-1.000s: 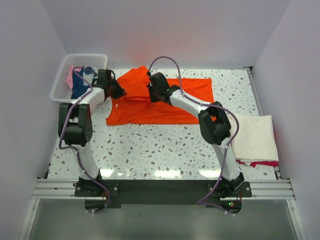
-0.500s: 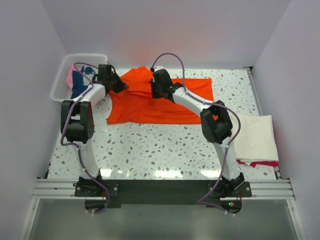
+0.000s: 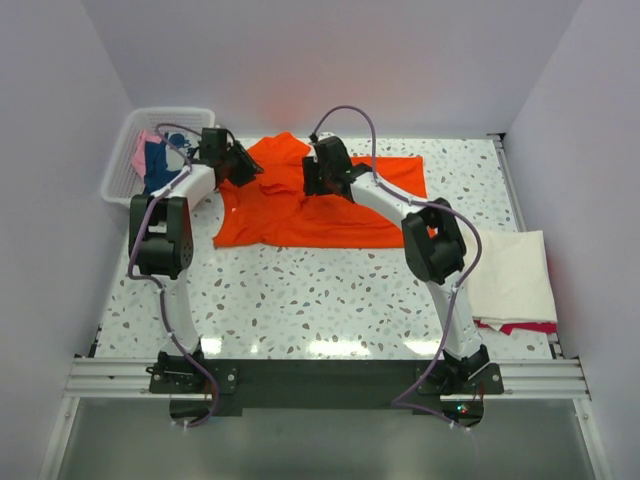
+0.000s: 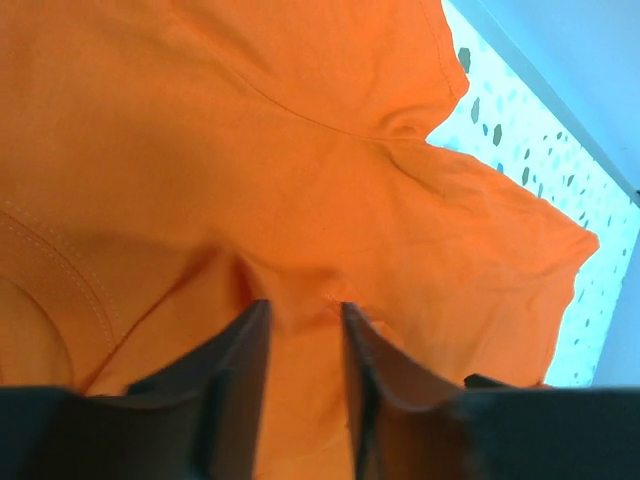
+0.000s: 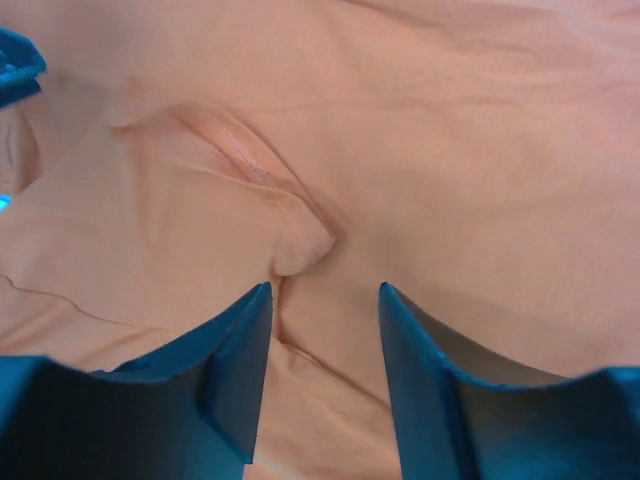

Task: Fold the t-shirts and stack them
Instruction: Fold the tshirt

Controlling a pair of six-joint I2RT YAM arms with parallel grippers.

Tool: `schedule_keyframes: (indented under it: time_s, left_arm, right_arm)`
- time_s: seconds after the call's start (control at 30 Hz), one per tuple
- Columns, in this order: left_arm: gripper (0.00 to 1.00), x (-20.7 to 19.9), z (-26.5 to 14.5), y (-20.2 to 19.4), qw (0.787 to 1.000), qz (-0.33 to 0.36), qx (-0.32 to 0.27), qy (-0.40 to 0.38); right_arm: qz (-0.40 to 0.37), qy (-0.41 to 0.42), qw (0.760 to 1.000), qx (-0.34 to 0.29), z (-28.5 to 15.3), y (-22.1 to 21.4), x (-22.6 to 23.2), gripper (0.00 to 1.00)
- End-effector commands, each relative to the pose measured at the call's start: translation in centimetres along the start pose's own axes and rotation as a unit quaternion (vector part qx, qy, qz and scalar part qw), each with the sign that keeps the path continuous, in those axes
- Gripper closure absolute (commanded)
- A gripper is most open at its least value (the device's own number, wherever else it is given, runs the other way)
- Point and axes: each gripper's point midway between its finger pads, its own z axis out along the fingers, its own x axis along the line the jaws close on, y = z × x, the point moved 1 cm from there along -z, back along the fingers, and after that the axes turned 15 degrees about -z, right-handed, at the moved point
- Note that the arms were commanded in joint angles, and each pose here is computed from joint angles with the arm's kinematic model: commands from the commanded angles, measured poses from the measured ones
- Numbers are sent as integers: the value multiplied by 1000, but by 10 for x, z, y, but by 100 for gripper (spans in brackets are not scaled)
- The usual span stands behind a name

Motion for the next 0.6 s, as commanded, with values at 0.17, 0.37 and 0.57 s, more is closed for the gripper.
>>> schedule_keyframes:
  time_s: [0.17,0.37,0.57]
  left_arm:
    - [53,-11,-63,20,997,36,-66,16]
    - [59,53,-125,13,981,34,-137,131]
    - [61,104,-152,-14,973,45,-138,177]
  right_arm:
    - [35,-28,999,-22,-42,35,-18,34]
    - [93,-80,992,26,-94,-21,-52,35]
    - [140,-105,983,52,-137,-73,-80,36]
